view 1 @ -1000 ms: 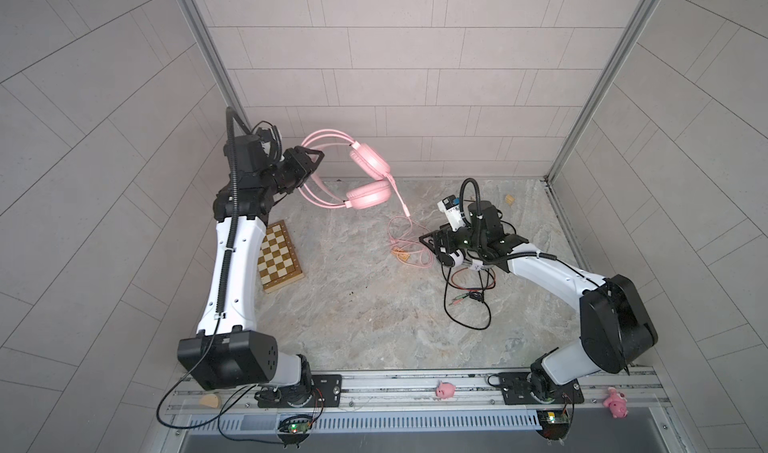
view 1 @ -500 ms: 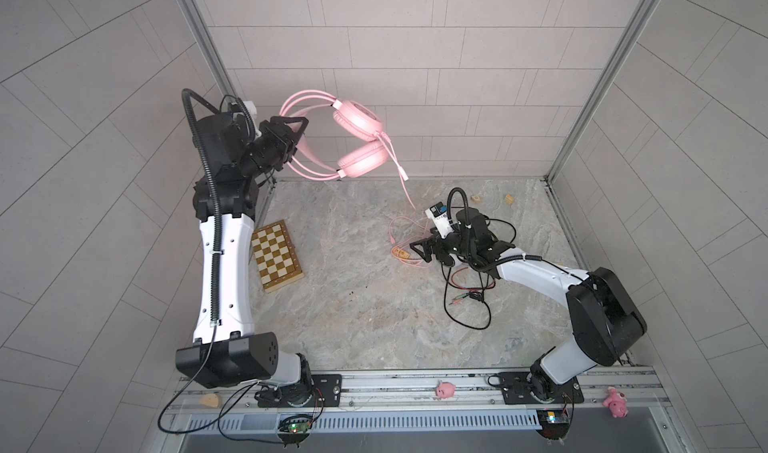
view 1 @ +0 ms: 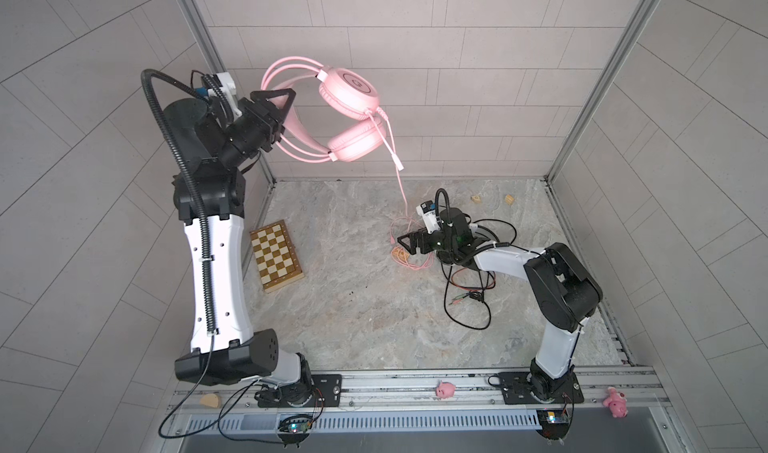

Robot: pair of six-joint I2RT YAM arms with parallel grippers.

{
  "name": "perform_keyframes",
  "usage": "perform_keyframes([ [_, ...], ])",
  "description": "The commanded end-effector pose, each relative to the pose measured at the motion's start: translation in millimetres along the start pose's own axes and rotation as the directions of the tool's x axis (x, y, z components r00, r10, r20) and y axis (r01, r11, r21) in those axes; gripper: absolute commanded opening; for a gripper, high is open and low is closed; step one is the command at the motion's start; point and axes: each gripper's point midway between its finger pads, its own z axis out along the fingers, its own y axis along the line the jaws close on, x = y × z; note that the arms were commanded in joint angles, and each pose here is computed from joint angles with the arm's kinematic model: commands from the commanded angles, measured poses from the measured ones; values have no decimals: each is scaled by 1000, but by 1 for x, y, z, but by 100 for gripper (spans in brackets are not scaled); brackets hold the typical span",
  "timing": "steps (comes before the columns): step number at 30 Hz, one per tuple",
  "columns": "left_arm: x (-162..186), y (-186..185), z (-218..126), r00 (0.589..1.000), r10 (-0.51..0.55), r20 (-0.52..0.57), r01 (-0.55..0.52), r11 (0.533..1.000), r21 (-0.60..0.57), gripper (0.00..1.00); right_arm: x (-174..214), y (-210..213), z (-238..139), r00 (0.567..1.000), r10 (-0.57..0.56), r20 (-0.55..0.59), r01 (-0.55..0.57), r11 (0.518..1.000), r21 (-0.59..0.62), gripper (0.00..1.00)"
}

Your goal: Wrap the headphones

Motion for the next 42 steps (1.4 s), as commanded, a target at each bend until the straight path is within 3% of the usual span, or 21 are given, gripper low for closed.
perform_keyframes([
  [1,-11,-31,-9,999,10,42,-14,997,81,0,-7,14,14,1000,24,11,-24,1000,-8,96],
  [4,-16,-31,-11,998,10,54,-15,997,82,0,-4,26,24,1000,20,23,-19,999,-33,90],
  [9,-19,-24,-8,998,-16,62,11,996,90,0,3,29,35,1000,27,14,-26,997,-75,64],
  [10,-20,-23,-7,998,-17,61,12,996,88,0,2,33,34,999,25,26,-22,995,-98,56],
  [12,-21,-13,-7,996,-25,80,19,997,72,0,-2,35,31,999,19,48,-14,994,-106,26],
  [14,-22,3,-7,994,-29,109,25,999,40,0,-7,37,25,998,-9,56,14,995,-94,11],
  [16,-24,27,-7,990,-37,134,40,999,-14,0,-10,37,14,998,-38,54,41,997,-71,3],
  [22,-20,112,-14,968,-66,243,109,980,-169,0,-30,32,-41,986,-164,-12,165,985,58,0],
  [27,2,193,-39,946,-11,325,138,919,-369,0,-40,46,-106,942,-286,-176,310,942,129,0],
  [30,16,222,-49,947,14,322,137,886,-442,0,-55,63,-150,920,-331,-211,365,920,146,0],
  [36,67,258,-28,995,41,87,11,849,-529,0,-87,108,-223,890,-432,-149,453,876,165,0],
  [42,121,277,-1,990,50,-130,-113,831,-545,0,-125,135,-252,857,-502,-115,515,835,195,0],
])
